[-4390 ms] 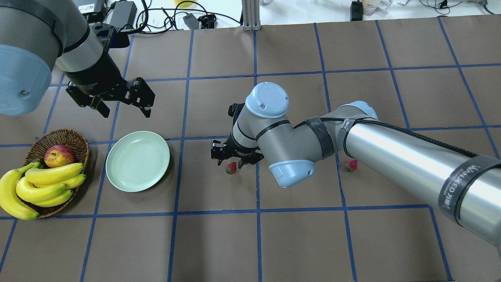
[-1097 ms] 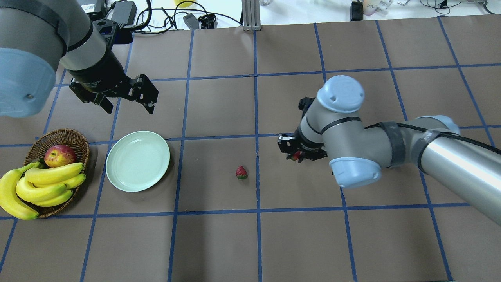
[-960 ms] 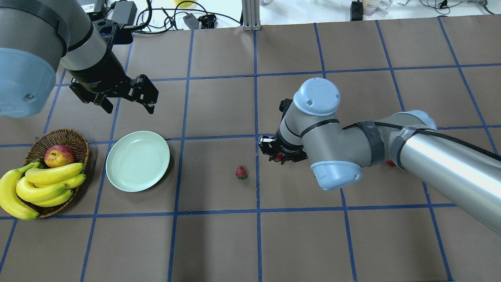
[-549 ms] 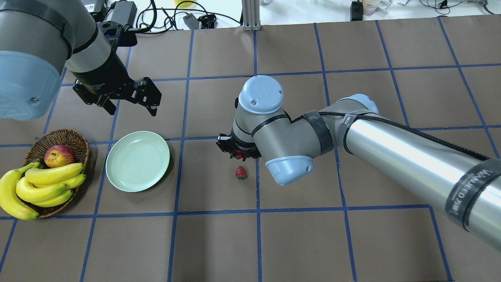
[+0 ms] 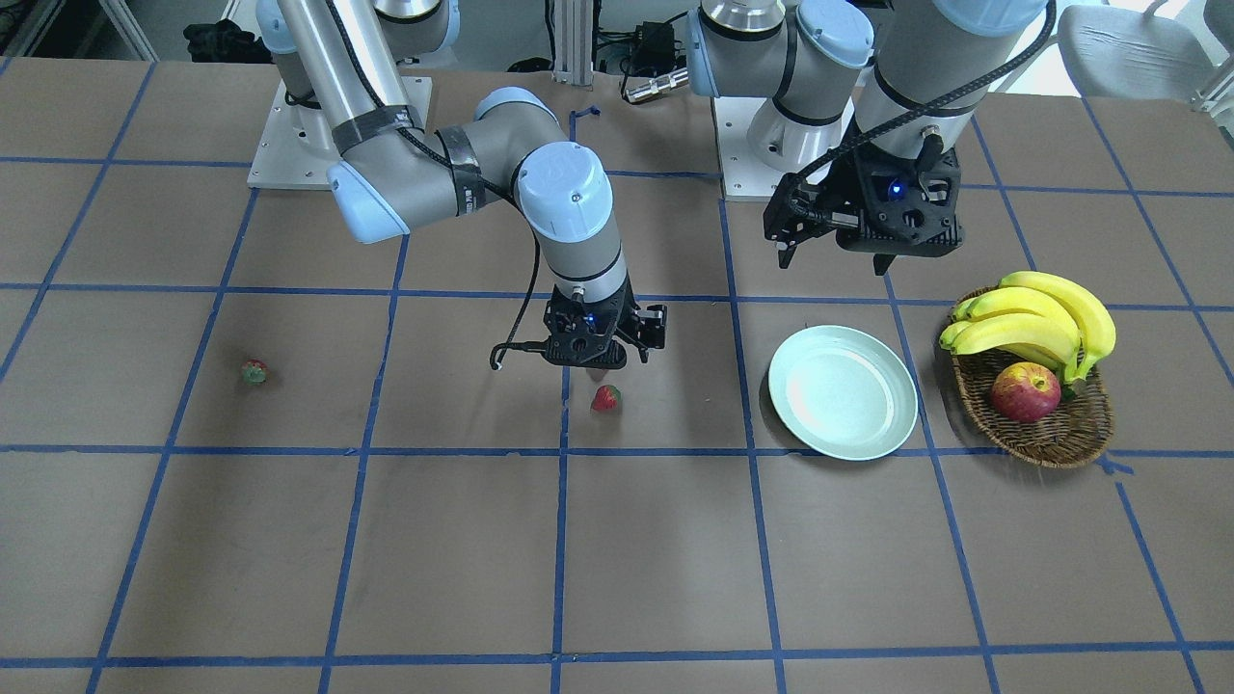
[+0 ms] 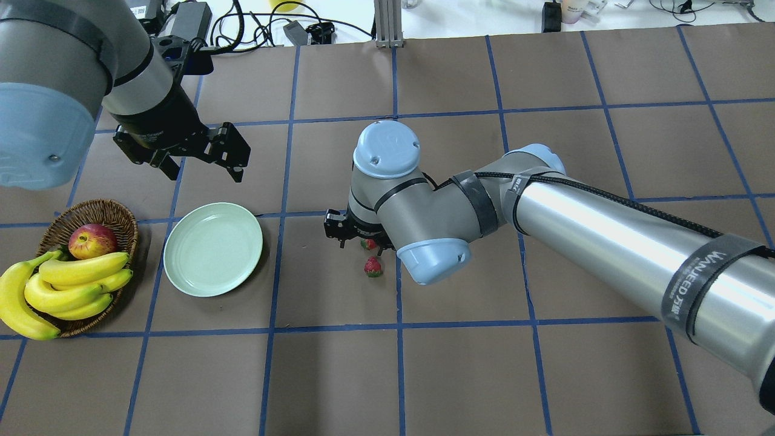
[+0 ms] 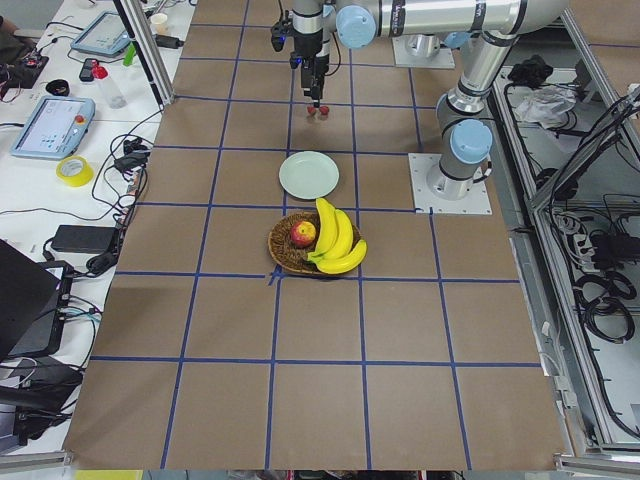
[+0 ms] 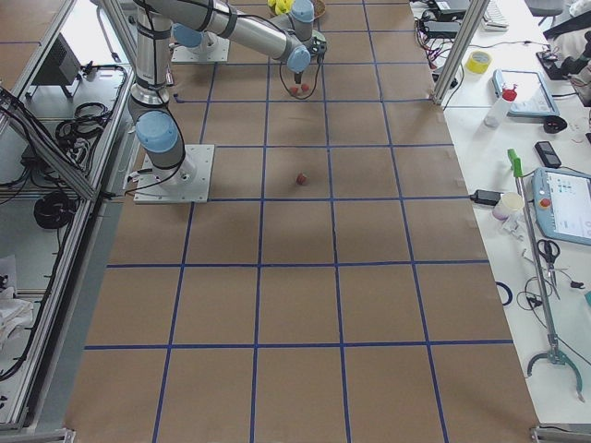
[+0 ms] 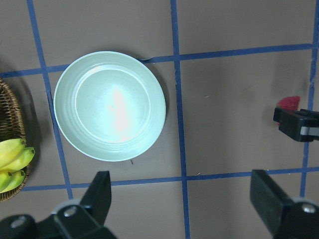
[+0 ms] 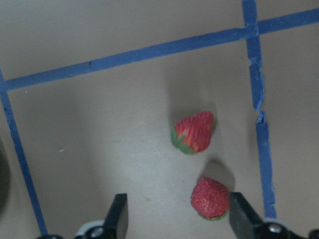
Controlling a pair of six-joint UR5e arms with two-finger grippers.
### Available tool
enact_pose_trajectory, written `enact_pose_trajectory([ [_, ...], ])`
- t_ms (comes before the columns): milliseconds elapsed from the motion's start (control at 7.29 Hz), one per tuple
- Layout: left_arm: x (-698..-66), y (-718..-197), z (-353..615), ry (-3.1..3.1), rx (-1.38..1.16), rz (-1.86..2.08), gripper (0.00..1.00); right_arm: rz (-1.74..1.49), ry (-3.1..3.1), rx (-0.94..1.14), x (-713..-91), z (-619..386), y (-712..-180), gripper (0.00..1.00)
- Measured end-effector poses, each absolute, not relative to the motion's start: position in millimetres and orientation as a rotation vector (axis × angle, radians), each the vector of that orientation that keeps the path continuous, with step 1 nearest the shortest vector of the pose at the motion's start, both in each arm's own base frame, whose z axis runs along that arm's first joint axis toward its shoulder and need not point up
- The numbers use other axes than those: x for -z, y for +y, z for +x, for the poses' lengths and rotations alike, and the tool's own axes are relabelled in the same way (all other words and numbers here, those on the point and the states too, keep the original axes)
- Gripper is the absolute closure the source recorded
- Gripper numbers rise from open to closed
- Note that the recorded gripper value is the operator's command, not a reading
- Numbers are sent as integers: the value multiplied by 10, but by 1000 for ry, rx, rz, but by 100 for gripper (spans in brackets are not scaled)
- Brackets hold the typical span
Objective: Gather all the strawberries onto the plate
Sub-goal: 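Carry the strawberry beside the first one and open the right gripper, then move the right gripper to the green-topped strawberry and grasp it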
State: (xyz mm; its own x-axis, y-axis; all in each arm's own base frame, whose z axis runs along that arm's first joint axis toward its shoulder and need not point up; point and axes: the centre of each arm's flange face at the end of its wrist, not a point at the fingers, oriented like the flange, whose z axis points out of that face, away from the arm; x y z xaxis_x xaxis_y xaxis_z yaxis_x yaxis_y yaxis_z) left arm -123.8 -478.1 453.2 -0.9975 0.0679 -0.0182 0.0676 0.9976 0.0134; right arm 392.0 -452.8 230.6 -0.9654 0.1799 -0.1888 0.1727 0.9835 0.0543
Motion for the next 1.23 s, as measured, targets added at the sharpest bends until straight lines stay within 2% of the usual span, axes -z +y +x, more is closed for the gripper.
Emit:
enact_pose_trajectory([
  [274,-4525,-4782,-1240,3121,-22,106,0,269,2968,-91,-2521,3304,-4777,18],
  [549,-4518,-4781,-1245,3121,-24,108,0,251,3029,-114,-2843,2183,-5084,19],
  [686,-4511,-4780,-1246,3121,-26,108,0,230,3106,-139,-2848,1675,-5146,25],
  [960,-4505,-4780,-1247,3121,-28,110,0,215,3186,-249,-2637,722,-5135,25],
  [1235,-4502,-4780,-1247,3121,-28,110,0,278,3145,-342,-2351,-69,-4991,30],
])
